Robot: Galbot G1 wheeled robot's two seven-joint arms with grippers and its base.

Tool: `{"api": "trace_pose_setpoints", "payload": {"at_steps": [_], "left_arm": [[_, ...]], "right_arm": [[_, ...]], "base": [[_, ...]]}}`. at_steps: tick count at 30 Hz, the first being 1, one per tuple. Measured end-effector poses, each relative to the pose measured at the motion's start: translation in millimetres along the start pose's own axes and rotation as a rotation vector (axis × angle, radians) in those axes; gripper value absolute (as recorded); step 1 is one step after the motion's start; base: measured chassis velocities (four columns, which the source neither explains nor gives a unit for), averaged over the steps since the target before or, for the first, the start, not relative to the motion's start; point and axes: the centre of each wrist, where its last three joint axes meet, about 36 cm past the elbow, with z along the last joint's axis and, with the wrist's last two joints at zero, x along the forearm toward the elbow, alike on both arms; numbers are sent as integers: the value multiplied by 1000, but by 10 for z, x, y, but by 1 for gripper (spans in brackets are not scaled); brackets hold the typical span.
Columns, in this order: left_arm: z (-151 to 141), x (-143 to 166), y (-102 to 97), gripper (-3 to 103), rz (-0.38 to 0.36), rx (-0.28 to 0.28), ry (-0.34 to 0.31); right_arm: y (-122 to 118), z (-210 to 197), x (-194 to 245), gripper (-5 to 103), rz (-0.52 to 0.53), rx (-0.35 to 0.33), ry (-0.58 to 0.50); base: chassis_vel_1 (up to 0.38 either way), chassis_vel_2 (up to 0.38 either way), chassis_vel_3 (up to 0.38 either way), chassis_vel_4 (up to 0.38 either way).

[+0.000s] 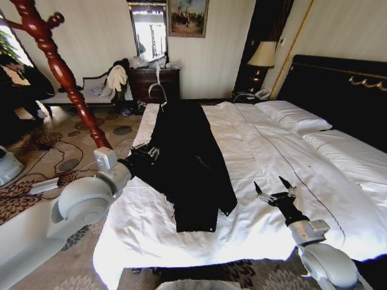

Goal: Pick up the clothes from the bed and hang them on the clothes hanger.

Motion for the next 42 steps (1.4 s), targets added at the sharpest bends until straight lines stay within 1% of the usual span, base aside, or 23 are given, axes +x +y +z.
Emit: {"api": "trace_pose_setpoints", "payload": {"at_steps": [2, 6, 8, 9, 11, 13, 15, 16, 17, 18, 21, 22, 23, 25, 26, 29, 30, 32, 35, 36, 39, 40, 42], "left_arm": [[-71, 4, 0, 18, -52, 19, 32], [-183, -10, 30, 18, -67, 26, 58], [-328, -58, 98, 18, -76, 46, 83], [-328, -58, 98, 18, -76, 46, 83], [-448, -109, 150, 18, -80, 66, 85], [-640, -213, 244, 18, -92, 88, 69], [-690, -249, 284, 18, -102, 91, 63], [-734, -278, 331, 18, -118, 90, 61], [-795, -292, 423, 18, -159, 78, 65], [-795, -292, 423, 18, -159, 78, 65], [-907, -325, 569, 18, -211, 65, 64], [-907, -325, 569, 18, -211, 65, 64], [-982, -352, 651, 18, -229, 65, 60], [-1058, -371, 725, 18, -236, 64, 55], [-1142, -376, 784, 18, -237, 66, 49], [-1229, -370, 829, 18, -228, 70, 48], [-1323, -366, 867, 18, -214, 84, 50], [-1371, -370, 885, 18, -209, 90, 50], [-1563, -434, 949, 18, -190, 108, 42], [-1563, -434, 949, 18, -190, 108, 42], [-1743, -560, 1008, 18, -202, 140, 47], [-1743, -560, 1008, 18, -202, 140, 47], [-1901, -670, 1040, 18, -206, 181, 77]], "right_arm": [[1, -2, -4, 100, 0, 0, 0], [1, -3, -6, 100, 0, -1, 1], [1, -4, -8, 100, 1, -1, 1], [1, -4, -8, 100, 1, -1, 1], [2, -4, -9, 100, 1, -1, 1], [2, -5, -11, 100, 1, -2, 1], [2, -5, -11, 100, 1, -2, 2], [2, -5, -12, 100, 1, -2, 2], [2, -6, -12, 100, 1, -2, 2], [2, -6, -12, 100, 1, -2, 2], [2, -6, -13, 100, 1, -2, 2], [2, -6, -13, 100, 1, -2, 2], [2, -6, -13, 100, 2, -2, 2], [2, -6, -14, 100, 2, -2, 2], [2, -6, -14, 100, 2, -2, 2], [3, -6, -14, 100, 2, -3, 3], [3, -7, -15, 100, 2, -3, 3], [3, -6, -15, 100, 2, -3, 3], [2, -7, -16, 100, 2, -3, 3], [2, -7, -16, 100, 2, -3, 3], [2, -7, -16, 100, 2, -3, 3], [2, -7, -16, 100, 2, -3, 3], [2, -7, -17, 100, 2, -3, 3]], "base": [[0, 0, 0, 0], [0, 0, 0, 0], [0, 0, 0, 0], [0, 0, 0, 0], [0, 0, 0, 0], [0, 0, 0, 0], [0, 0, 0, 0], [0, 0, 0, 0], [0, 0, 0, 0], [0, 0, 0, 0], [0, 0, 0, 0], [0, 0, 0, 0], [0, 0, 0, 0], [0, 0, 0, 0], [0, 0, 0, 0], [0, 0, 0, 0], [0, 0, 0, 0], [0, 0, 0, 0], [0, 0, 0, 0], [0, 0, 0, 0], [0, 0, 0, 0], [0, 0, 0, 0], [0, 0, 0, 0]]}}
